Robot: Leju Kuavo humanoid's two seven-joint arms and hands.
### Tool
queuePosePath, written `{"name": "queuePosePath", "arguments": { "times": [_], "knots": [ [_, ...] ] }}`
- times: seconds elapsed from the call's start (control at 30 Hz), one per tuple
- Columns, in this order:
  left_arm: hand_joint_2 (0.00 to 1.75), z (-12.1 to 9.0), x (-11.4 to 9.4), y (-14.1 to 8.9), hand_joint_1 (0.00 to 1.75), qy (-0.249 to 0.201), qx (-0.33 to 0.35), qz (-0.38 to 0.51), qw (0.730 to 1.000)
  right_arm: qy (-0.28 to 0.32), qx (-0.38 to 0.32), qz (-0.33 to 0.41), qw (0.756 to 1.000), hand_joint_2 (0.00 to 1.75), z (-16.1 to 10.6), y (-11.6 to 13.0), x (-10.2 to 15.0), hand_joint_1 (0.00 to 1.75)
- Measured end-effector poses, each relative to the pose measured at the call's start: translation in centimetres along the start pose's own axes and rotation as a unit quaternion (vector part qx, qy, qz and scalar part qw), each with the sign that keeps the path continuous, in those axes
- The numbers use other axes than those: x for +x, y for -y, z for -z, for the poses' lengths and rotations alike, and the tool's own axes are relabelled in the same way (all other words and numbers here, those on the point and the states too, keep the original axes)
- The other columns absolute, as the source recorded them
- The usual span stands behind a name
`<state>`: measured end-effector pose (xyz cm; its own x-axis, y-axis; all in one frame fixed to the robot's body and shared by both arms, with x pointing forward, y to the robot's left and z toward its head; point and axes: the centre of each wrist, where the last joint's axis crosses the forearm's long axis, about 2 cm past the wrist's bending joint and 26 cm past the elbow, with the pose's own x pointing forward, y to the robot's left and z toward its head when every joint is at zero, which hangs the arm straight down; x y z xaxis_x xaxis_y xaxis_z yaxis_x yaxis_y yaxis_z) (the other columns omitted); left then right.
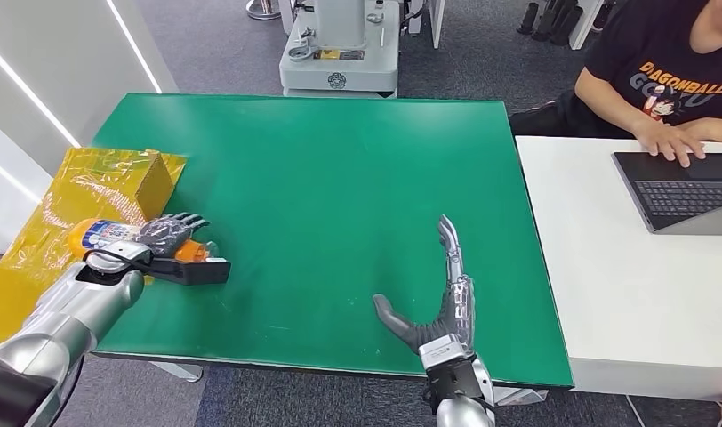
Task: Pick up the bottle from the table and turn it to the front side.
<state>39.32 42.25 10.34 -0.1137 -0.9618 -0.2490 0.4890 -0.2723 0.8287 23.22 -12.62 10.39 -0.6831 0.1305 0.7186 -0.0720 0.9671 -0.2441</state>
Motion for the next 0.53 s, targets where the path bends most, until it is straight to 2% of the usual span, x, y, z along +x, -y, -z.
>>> {"name": "queuePosePath", "arguments": {
  "times": [0.27,0.53],
  "knots": [
    [1.75,-0.7,-1.1,1.7,0.00,0.027,0.102,-0.037,0.994,-0.003,0.000,0.002,1.000,1.75,-0.3,-0.1,0.1,0.00],
    [1.75,-1.0,-2.3,-0.4,0.00,0.058,0.264,-0.070,0.960,-0.005,-0.005,0.005,1.000,1.75,-0.6,0.0,0.4,0.00]
  ]
}}
